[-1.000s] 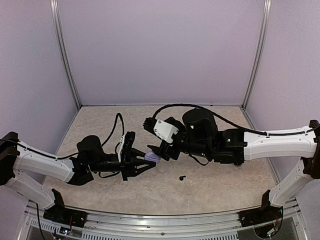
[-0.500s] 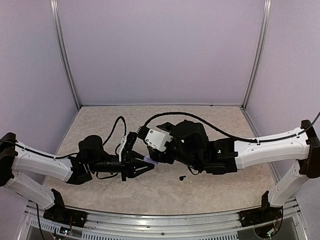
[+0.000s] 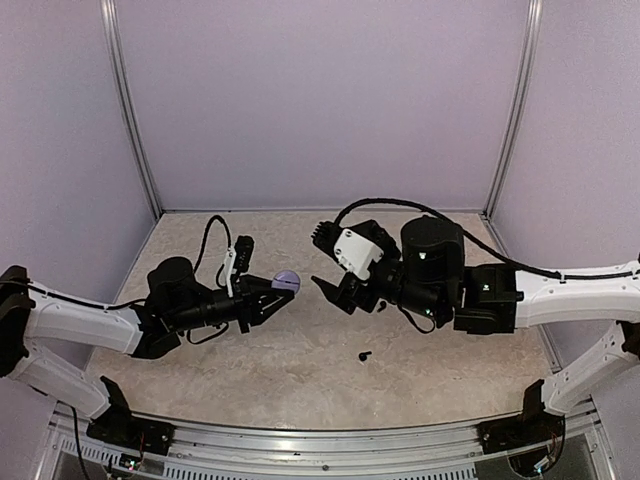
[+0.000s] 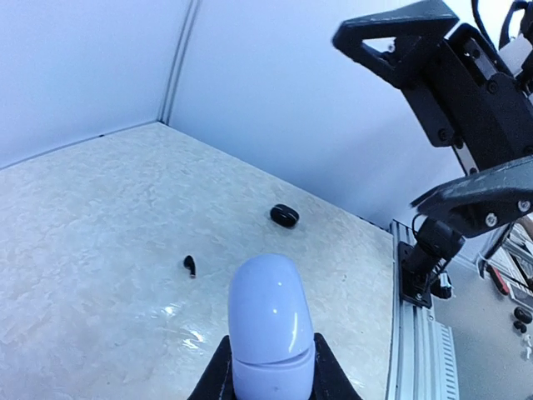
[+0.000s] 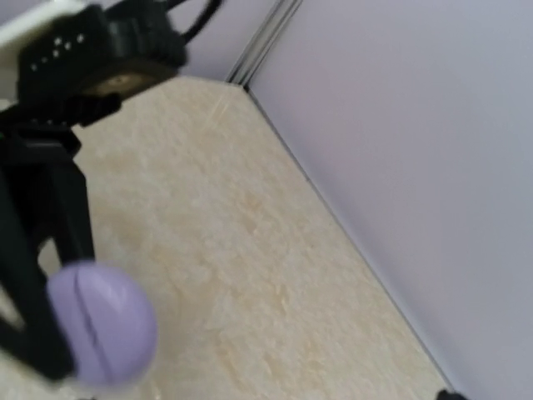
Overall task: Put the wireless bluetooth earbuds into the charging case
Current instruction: Close the charging case, then place the charging case with the earbuds at the center of the board.
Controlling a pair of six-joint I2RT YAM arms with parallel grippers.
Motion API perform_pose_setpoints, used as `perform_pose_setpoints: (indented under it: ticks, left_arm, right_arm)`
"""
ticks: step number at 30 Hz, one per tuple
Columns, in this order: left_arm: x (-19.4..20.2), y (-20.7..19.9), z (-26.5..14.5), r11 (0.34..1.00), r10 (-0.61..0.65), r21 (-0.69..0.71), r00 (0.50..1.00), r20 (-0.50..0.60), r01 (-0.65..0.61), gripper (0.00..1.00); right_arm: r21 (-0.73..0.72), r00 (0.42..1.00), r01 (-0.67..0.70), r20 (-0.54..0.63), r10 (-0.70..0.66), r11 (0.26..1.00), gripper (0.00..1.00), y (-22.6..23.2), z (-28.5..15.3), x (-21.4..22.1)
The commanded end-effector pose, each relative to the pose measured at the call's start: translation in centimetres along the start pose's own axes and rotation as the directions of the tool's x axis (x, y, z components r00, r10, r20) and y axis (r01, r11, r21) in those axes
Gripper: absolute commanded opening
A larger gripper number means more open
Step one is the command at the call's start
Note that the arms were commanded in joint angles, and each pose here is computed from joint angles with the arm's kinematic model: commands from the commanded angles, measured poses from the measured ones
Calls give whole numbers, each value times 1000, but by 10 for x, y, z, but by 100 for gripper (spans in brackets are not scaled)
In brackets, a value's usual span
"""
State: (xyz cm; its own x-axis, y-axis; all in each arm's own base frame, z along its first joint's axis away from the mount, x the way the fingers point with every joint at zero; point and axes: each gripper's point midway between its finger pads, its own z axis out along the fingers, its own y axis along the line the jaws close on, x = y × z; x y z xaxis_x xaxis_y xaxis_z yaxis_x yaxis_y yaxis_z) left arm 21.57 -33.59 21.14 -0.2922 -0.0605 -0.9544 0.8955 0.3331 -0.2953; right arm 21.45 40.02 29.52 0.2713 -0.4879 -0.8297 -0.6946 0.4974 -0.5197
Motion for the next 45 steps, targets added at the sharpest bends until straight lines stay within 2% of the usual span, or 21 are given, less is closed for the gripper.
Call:
perform_pose_setpoints:
  ticks: [1, 4, 7, 11, 16, 19, 23, 27, 37, 41, 45]
  left_arm:
    - [-34, 32, -6, 992, -33, -116, 994, 101, 45, 4]
    - [-35, 72, -11, 965, -75, -243, 993, 93, 96, 9]
    - [-39, 112, -21, 919, -132, -356, 984, 120, 167, 10]
    - [-37, 164, -34, 839, -230, -468, 961, 156, 277, 10]
    - [-36, 221, -45, 744, -296, -568, 936, 190, 351, 10]
    - [-29, 253, -50, 681, -339, -625, 921, 192, 381, 11]
    - [-7, 290, -52, 602, -434, -664, 880, 194, 443, 11]
    - [15, 312, -41, 575, -491, -686, 859, 146, 445, 11]
    - [50, 348, -32, 509, -576, -724, 809, 115, 465, 12]
    - [58, 354, -34, 489, -597, -728, 793, 122, 481, 20]
    - [70, 360, -38, 466, -627, -730, 769, 126, 500, 23]
  right_arm:
    - [-24, 991, -119, 63, 120, 993, 90, -25, -18, -4]
    - [-13, 982, -166, 88, 166, 986, 94, -38, -27, -3]
    - [12, 973, -203, 115, 200, 979, 99, -47, -35, -1]
    - [45, 964, -236, 136, 228, 971, 99, -56, -42, 0]
    - [83, 968, -220, 138, 207, 972, 100, -60, -46, 6]
    - [107, 963, -257, 117, 244, 961, 99, -64, -44, 11]
    - [48, 951, -298, 95, 293, 953, 99, -58, -44, 11]
    - [28, 947, -308, 108, 303, 951, 99, -58, -49, 12]
    - [8, 944, -317, 103, 315, 948, 100, -55, -51, 16]
    - [2, 944, -319, 88, 317, 948, 99, -54, -48, 18]
    - [-14, 941, -334, 62, 334, 943, 100, -52, -44, 22]
